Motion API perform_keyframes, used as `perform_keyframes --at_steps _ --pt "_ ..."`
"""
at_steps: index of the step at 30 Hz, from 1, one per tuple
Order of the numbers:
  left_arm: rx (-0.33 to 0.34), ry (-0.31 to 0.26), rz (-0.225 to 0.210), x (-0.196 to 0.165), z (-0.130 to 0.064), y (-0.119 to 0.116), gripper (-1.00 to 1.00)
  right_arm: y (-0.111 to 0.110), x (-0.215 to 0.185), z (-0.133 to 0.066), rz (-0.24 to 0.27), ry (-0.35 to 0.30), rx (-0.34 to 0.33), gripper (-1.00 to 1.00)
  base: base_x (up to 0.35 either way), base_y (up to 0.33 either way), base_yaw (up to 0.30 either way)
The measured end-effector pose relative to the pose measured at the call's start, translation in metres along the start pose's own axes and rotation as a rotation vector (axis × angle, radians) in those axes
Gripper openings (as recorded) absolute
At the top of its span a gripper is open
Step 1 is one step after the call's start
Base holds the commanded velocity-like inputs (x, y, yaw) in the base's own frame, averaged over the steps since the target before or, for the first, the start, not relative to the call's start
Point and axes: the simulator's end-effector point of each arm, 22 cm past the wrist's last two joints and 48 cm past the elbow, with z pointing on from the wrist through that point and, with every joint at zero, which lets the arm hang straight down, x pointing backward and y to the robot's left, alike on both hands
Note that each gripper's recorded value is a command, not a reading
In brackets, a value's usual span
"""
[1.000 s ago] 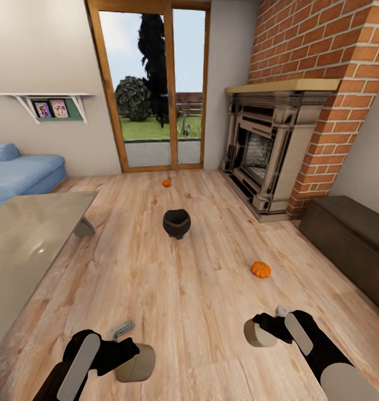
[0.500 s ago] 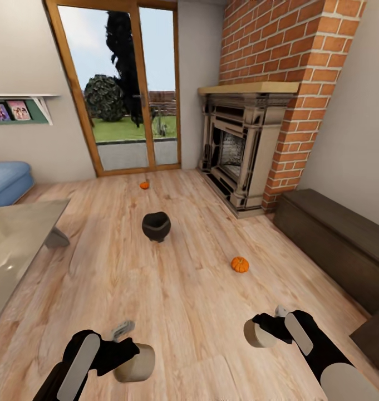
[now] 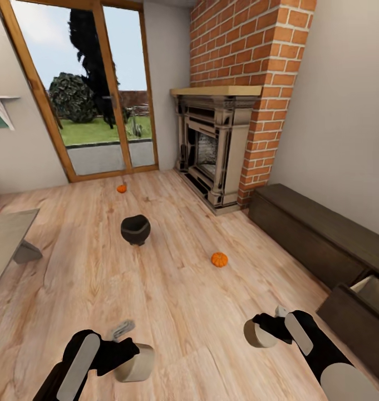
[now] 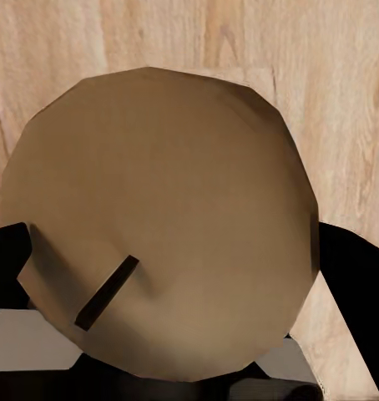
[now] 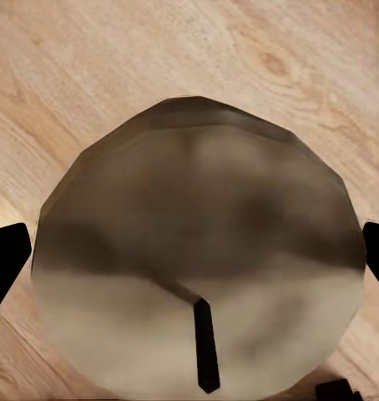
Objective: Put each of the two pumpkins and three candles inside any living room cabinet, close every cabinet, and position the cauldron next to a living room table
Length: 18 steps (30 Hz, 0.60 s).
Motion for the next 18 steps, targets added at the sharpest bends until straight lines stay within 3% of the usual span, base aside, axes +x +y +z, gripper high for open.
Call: perform_keyframes --at_steps 10,18 --pt "0.001 0.001 0.0 -0.003 -0.017 -0.007 -1.0 0.005 -0.006 -0.016 0.0 0.001 0.0 -1.0 -0.031 0.0 -0.276" --pt "0.001 0.001 -0.001 -0.006 -0.03 -0.011 -1.0 0.008 -0.011 -0.029 0.0 0.001 0.0 -1.0 -0.247 0.0 -0.276"
